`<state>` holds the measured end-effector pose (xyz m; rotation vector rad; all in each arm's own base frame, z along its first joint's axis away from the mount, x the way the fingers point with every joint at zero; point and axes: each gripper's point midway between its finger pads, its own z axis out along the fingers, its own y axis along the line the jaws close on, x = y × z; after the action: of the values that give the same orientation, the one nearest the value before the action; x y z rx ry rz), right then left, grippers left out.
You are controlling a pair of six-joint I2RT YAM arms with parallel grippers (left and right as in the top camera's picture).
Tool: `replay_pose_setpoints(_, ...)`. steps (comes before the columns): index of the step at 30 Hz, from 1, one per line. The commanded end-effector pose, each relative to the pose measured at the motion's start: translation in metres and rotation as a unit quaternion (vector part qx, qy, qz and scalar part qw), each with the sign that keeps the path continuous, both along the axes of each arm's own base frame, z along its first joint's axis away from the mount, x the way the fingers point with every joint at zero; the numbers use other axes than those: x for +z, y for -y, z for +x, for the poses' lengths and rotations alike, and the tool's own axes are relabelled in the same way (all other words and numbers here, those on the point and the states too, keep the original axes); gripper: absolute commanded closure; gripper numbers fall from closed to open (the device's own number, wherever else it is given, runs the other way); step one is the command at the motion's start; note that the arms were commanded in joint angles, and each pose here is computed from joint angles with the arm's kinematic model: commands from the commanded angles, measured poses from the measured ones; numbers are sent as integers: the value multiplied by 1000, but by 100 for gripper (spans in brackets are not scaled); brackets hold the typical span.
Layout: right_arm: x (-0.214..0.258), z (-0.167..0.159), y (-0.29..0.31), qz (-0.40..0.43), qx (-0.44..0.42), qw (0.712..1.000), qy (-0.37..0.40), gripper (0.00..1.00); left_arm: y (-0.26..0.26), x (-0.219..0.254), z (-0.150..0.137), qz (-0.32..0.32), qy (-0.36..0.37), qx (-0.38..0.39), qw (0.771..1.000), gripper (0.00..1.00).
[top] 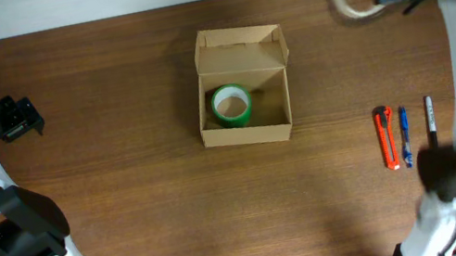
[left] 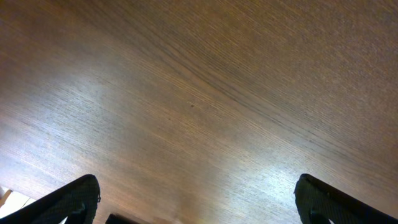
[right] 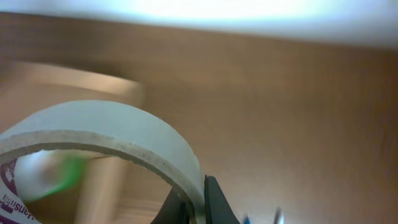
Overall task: Pack container
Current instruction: 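Place the white tape roll into the box on the green roll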
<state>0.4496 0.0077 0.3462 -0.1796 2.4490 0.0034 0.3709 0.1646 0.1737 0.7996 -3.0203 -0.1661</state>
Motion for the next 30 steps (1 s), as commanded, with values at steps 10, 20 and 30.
replay_pose_setpoints(10,-73,-73,-199,-155,325,925,-119,96,0,-3,-1,-5,-4,-6,1000,0)
replay_pose_setpoints(20,-198,-3,-218,-158,309,919,-188,97,0,-3,-1,-5,-4,-6,1000,0)
replay_pose_setpoints(30,-224,14,-227,-121,285,932,-189,96,0,-3,-1,-5,-4,-6,1000,0)
